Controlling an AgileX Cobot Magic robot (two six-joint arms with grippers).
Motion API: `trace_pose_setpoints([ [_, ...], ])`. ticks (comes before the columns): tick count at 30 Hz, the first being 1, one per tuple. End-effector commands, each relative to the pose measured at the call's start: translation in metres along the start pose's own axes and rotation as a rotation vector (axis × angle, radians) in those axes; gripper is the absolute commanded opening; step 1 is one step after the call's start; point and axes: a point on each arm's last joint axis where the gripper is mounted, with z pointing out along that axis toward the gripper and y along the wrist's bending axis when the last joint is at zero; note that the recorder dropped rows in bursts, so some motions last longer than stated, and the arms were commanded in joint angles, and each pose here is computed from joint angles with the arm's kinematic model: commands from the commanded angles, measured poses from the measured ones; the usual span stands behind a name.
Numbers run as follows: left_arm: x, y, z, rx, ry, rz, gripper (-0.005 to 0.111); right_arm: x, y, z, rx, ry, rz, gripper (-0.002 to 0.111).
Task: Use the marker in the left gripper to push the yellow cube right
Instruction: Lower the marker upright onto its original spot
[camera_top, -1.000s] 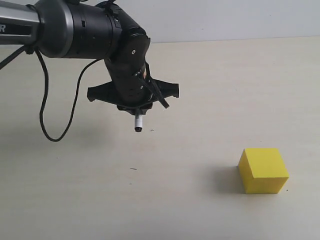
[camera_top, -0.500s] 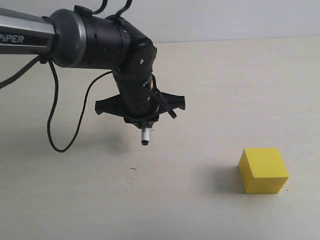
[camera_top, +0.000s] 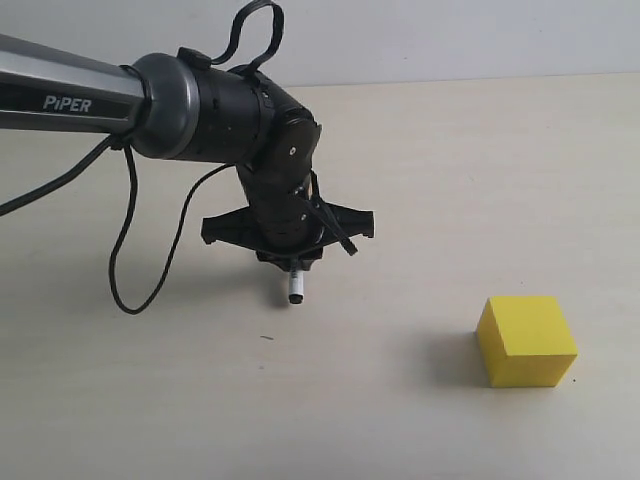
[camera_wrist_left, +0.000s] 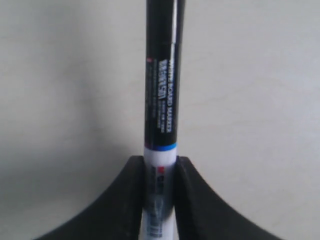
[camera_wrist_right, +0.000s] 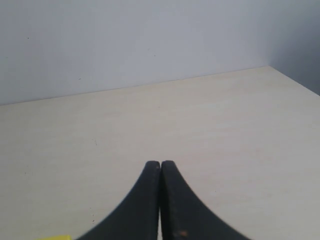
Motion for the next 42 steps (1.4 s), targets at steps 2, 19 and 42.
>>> trace_pose_setpoints([
  [2,0.002,-0.004,-0.003,0.034,0.019,0.022,0.0,0.001,0.0,0.0,0.006,-0.006,0.002,0.0],
  [19,0.002,-0.004,0.001,0.029,0.016,0.02,0.0,0.001,0.0,0.0,0.006,-0.006,0.002,0.0],
  [42,0.0,0.003,0.01,0.005,0.035,-0.027,0.0,0.001,0.0,0.0,0.006,-0.006,0.002,0.0],
])
